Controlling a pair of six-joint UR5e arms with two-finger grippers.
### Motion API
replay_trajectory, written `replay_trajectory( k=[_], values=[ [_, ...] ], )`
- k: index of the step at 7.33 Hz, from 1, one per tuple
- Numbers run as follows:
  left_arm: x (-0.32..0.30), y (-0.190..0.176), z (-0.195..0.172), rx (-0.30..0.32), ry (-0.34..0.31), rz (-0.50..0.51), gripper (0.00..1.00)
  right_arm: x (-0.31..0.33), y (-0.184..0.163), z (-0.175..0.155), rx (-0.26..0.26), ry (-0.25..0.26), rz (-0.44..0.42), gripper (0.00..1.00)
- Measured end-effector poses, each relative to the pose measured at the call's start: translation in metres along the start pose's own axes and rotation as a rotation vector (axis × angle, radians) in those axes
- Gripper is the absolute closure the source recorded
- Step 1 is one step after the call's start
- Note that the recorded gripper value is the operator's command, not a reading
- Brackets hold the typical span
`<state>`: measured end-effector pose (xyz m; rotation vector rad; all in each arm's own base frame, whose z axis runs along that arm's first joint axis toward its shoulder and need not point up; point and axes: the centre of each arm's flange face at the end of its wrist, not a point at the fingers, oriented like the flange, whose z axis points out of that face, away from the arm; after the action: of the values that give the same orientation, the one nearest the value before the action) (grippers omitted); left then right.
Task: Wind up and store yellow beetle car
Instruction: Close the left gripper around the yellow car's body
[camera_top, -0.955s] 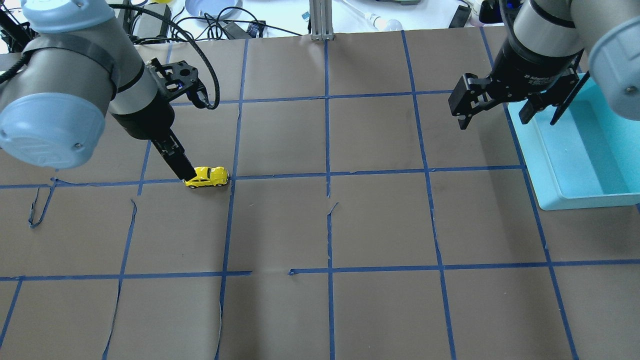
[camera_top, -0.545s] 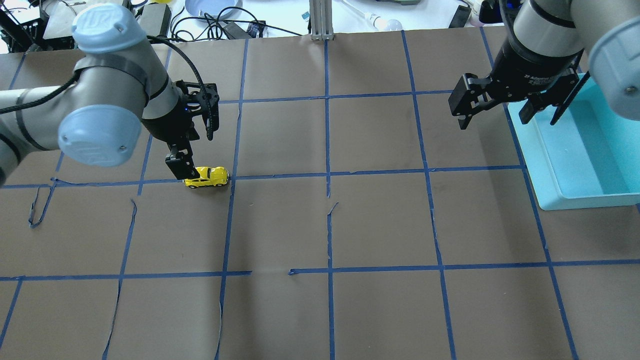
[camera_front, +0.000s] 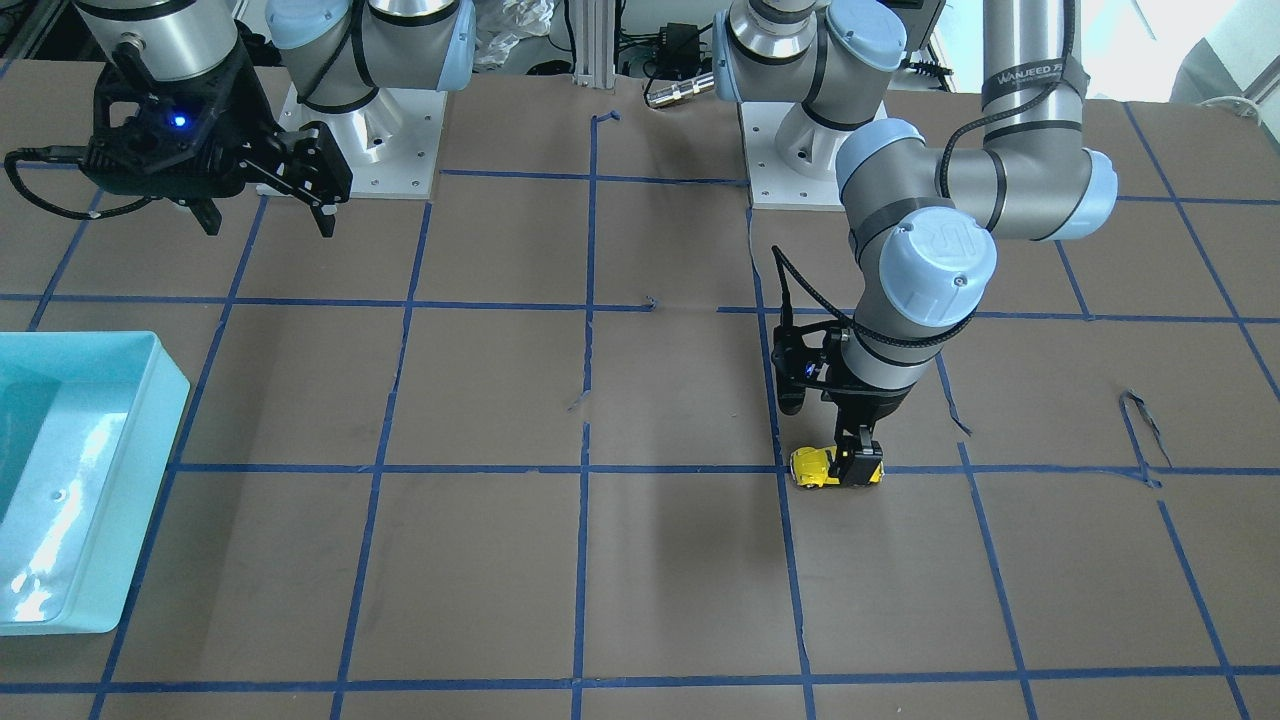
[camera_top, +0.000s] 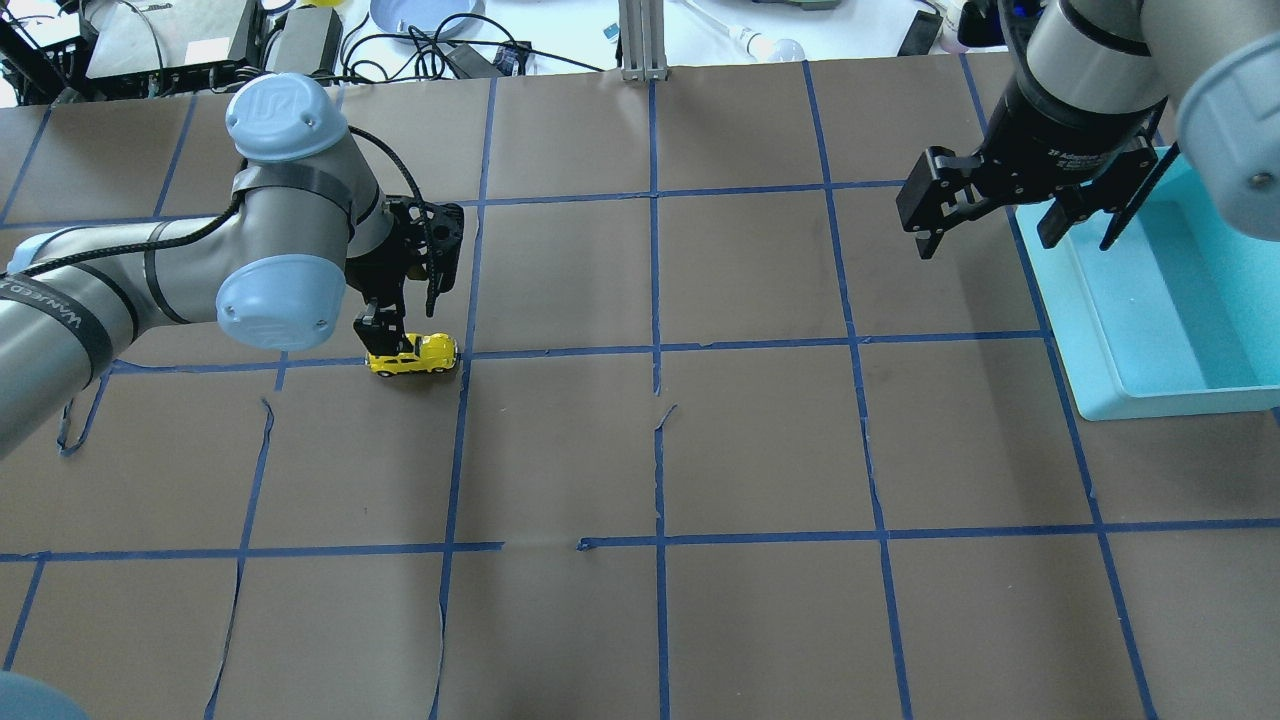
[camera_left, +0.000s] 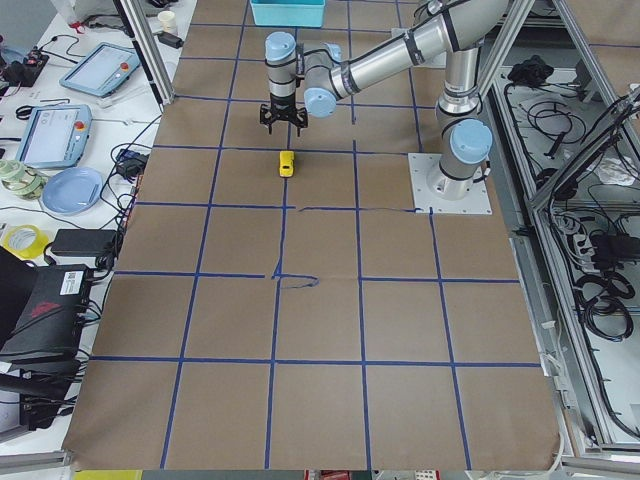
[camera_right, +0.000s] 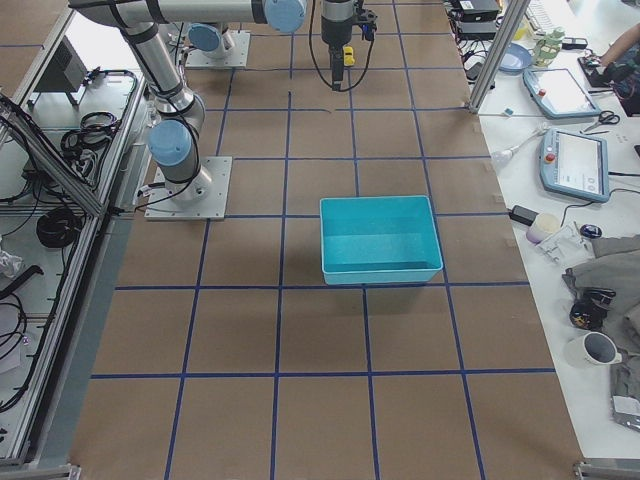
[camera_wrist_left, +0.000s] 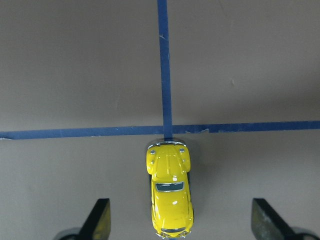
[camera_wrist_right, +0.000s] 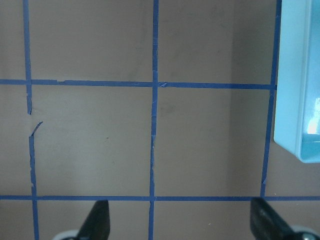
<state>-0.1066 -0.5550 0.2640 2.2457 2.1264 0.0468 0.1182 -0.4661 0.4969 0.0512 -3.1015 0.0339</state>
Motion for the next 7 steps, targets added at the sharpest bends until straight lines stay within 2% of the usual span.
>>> replay_trajectory(
  k=[2,5,7],
  values=[
    [-0.003,0.021,0.019,0.020,0.025,-0.057,0.03,0.000,0.000,0.000,0.000,-0.001,0.000,0.00],
    [0.009,0.025,0.050,0.038,0.012,-0.119,0.04,0.000,0.000,0.001,-0.001,0.000,0.001,0.00],
    [0.012,0.026,0.056,0.037,0.004,-0.124,0.10,0.000,-0.001,0.001,-0.002,0.000,-0.001,0.00]
  ],
)
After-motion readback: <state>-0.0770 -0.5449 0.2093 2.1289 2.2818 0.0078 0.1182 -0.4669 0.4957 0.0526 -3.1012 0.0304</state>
